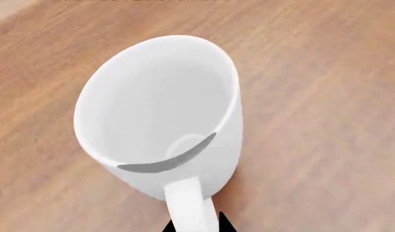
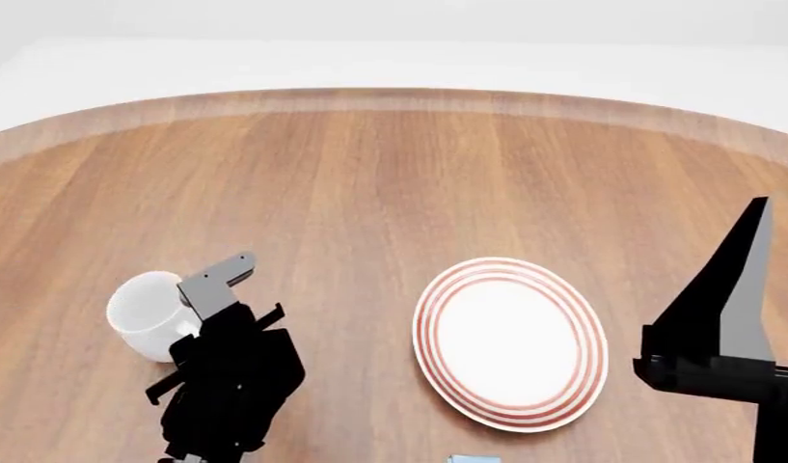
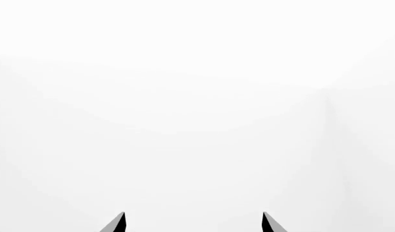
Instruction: Pick up the white mug and put it on the plate, and put the chocolate pudding to the right of the plate.
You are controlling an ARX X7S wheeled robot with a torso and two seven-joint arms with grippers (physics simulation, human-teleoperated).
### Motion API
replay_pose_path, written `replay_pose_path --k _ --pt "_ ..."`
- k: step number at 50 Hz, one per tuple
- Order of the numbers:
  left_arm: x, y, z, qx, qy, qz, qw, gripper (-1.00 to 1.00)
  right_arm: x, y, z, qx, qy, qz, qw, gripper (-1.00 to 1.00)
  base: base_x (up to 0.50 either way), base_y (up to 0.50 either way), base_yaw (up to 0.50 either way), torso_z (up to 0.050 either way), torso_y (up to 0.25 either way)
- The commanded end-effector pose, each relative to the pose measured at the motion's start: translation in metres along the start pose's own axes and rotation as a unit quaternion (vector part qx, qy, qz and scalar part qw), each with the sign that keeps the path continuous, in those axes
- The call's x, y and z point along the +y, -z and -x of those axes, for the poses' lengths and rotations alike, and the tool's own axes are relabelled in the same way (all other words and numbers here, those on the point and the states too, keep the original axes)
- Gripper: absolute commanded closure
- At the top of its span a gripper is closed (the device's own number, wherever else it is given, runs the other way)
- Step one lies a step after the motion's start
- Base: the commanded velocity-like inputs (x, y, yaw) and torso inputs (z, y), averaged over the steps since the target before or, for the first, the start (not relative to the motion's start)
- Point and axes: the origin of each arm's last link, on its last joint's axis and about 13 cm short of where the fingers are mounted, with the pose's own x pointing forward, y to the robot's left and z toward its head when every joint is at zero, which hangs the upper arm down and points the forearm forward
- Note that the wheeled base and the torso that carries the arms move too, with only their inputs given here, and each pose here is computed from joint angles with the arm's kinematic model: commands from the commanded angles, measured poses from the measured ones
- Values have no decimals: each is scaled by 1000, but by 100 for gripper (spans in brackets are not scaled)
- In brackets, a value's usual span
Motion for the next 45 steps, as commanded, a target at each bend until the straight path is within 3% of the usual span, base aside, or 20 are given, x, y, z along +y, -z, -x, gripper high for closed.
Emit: replay_pose_path --k 1,15,21,22,24,26,27,29,30,32,35,39,42,43,45 --pt "-1 1 -1 7 6 12 1000 100 -1 -1 0 -3 -2 9 1000 -100 0 0 0 0 0" --pt "1 -5 2 -20 19 7 1000 100 -1 0 1 -1 -4 9 1000 -100 0 0 0 0 0" --pt "3 -13 10 -89 80 -20 993 100 -1 -1 0 -3 -2 9 1000 -100 0 0 0 0 0" --pt "5 -17 13 -118 110 -38 986 100 -1 -2 0 -3 -2 9 1000 -100 0 0 0 0 0" --pt "6 -21 16 -127 141 -39 981 100 -1 -2 0 -3 -2 10 1000 -100 0 0 0 0 0" --pt "10 -26 21 -152 180 -54 970 100 -1 -1 0 -3 -2 10 1000 -100 0 0 0 0 0" --pt "12 -31 27 -173 219 -64 958 100 -1 -1 0 -3 -2 10 1000 -100 0 0 0 0 0" --pt "15 -35 32 -190 241 -75 949 100 -1 -1 0 -3 -3 10 1000 -100 0 0 0 0 0" --pt "17 -39 39 -207 276 -87 934 100 0 -1 1 -4 -4 10 1000 -100 0 0 0 0 0" --pt "19 -43 44 -221 297 -96 924 100 0 -1 0 -4 -3 10 1000 -100 0 0 0 0 0" --pt "23 -51 60 -257 370 -124 884 100 -1 -1 0 -3 -3 10 1000 -100 0 0 0 0 0" --pt "27 -61 70 -282 405 -141 858 100 -1 -1 0 -4 -3 10 1000 -100 0 0 0 0 0" --pt "28 -69 77 -282 444 -156 836 100 -1 -1 0 -4 -2 10 1000 -100 0 0 0 0 0" --pt "29 -71 80 -274 472 -164 822 100 -2 -1 0 -5 -2 10 1000 -100 0 0 0 0 0" --pt "29 -74 82 -268 492 -171 810 100 -2 -2 0 -6 -1 10 1000 -100 0 0 0 0 0"
